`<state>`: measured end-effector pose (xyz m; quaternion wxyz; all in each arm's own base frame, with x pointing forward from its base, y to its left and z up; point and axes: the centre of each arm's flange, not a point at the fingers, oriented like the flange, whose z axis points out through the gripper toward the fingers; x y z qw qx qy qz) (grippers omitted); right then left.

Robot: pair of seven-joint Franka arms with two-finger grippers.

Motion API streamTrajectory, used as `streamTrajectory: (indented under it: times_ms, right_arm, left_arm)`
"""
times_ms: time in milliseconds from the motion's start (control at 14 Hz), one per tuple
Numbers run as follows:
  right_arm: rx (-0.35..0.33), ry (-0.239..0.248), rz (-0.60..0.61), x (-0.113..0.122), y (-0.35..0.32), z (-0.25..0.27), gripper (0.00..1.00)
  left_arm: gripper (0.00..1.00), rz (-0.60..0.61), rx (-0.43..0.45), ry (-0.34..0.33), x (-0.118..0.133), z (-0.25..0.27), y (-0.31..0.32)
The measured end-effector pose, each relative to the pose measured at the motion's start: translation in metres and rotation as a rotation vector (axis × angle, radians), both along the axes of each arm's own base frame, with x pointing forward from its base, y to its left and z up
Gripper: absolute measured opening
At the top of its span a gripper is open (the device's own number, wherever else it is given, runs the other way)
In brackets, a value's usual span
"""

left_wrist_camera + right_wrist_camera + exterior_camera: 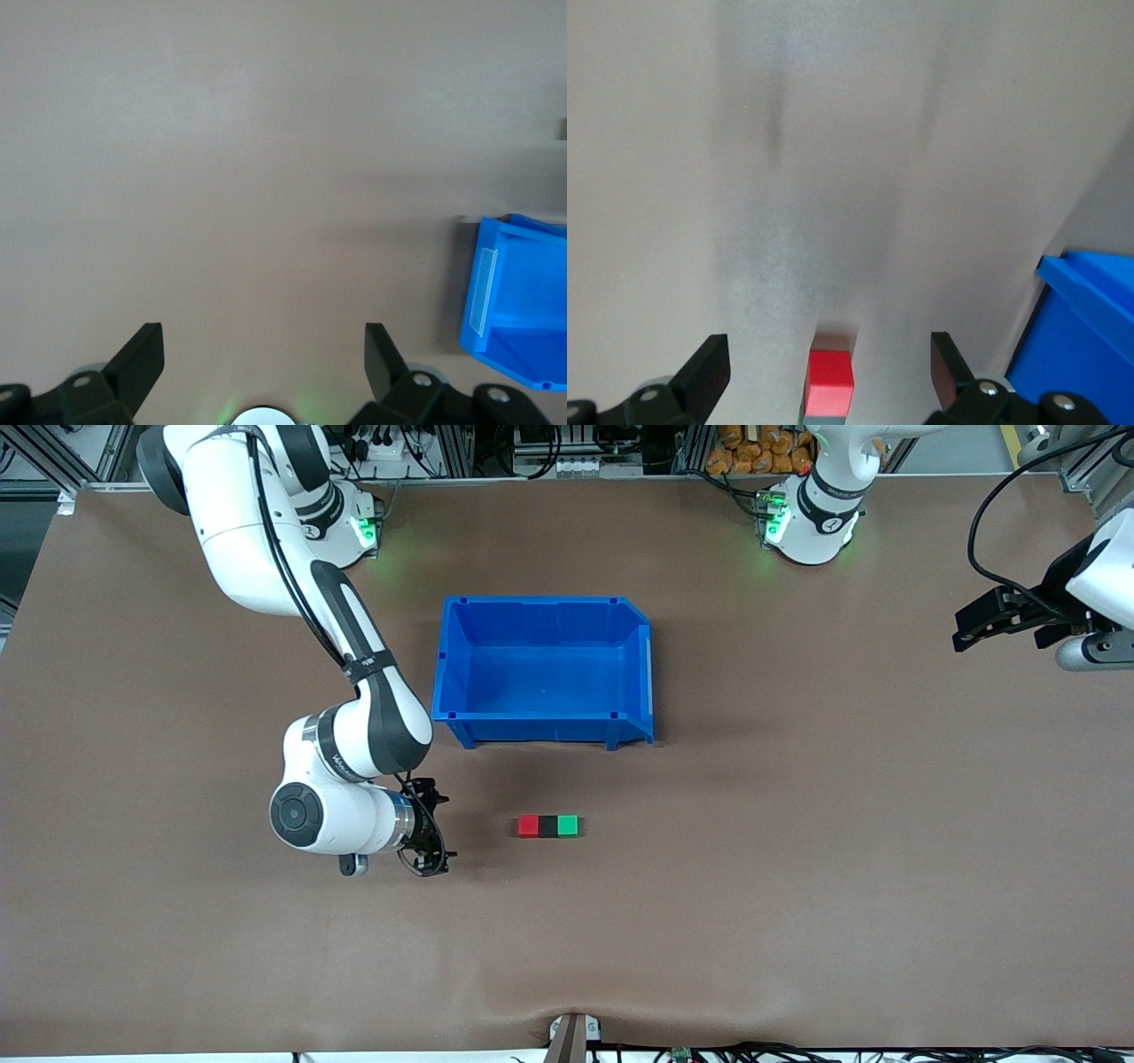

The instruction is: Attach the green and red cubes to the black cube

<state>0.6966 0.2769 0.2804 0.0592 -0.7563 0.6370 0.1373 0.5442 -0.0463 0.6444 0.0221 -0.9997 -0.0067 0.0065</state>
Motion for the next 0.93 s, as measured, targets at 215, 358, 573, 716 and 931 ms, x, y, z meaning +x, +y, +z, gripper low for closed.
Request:
streamTrajectory:
  times_ms: [215, 358, 573, 716, 931]
  right_arm:
    - [0.008, -0.018, -0.002, 0.001, -0.001, 0.015, 1.00]
    - [0.014, -0.031, -0.014, 0.006, -0.012, 0.028, 1.00]
    - [0.017, 0.008, 0.017, 0.006, -0.036, 0.038, 1.00]
    - [0.019, 0.021, 0.027, 0.007, -0.045, 0.040, 1.00]
    - [0.024, 0.023, 0.051, 0.007, -0.052, 0.045, 1.00]
  left_arm:
    - [1.00, 0.002, 0.000, -0.006, -0.003, 0.004, 0.001]
    - [1.00, 0.004, 0.000, -0.005, -0.003, 0.004, 0.002]
    - [1.00, 0.006, 0.001, -0.003, -0.003, 0.004, 0.003]
    - [1.00, 0.007, 0.001, 0.002, -0.004, 0.004, 0.003]
    - [1.00, 0.008, 0.002, 0.004, -0.007, 0.007, 0.004]
